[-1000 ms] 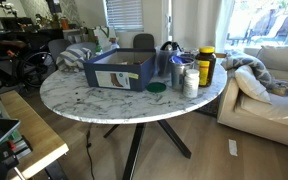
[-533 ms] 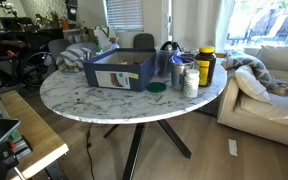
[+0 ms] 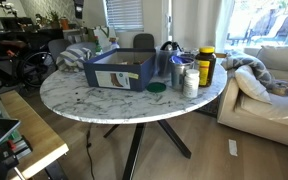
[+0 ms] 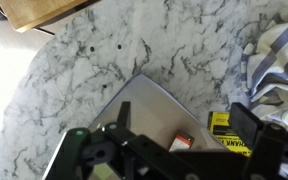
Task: Put the bottle in the box upright
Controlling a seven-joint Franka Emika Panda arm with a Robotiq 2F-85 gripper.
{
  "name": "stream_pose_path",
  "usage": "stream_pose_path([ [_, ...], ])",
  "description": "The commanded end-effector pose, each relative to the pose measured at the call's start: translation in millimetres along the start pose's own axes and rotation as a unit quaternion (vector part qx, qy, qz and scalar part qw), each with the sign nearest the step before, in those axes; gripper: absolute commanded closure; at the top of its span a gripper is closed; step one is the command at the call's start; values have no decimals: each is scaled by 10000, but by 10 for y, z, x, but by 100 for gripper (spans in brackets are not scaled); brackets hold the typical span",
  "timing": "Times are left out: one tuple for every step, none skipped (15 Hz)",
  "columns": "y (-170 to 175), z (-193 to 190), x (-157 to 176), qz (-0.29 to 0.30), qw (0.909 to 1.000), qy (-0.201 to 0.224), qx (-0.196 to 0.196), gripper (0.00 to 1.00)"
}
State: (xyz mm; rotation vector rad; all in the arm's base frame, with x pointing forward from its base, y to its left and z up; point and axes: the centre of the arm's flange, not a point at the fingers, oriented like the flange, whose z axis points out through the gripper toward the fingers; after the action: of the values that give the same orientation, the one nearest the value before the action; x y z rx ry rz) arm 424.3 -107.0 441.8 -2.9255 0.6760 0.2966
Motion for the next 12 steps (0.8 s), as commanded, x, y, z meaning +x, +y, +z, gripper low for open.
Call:
stream_pose_path([
  [175,3,603,498,9965,-654,135,0],
  [254,19,728,587,9945,-861,119,0],
  [328,55,859,702,9928,-971,89,0],
  [381,104,973,868,9906,-1055,29,0],
  [429,147,1068,1066,9887,-1055,-23,0],
  [469,157,1138,1346,9863,-951,-71,0],
  [448,194,855,939,9921,-830,-38,0],
  [479,224,958,1087,9904,-848,-71,0],
  [493,246,1027,1169,9894,-857,-94,0],
  [491,252,1066,1205,9890,-856,-109,0],
  [445,293,1144,1267,9895,-688,125,0],
  [401,303,1250,1190,9912,-324,484,0],
])
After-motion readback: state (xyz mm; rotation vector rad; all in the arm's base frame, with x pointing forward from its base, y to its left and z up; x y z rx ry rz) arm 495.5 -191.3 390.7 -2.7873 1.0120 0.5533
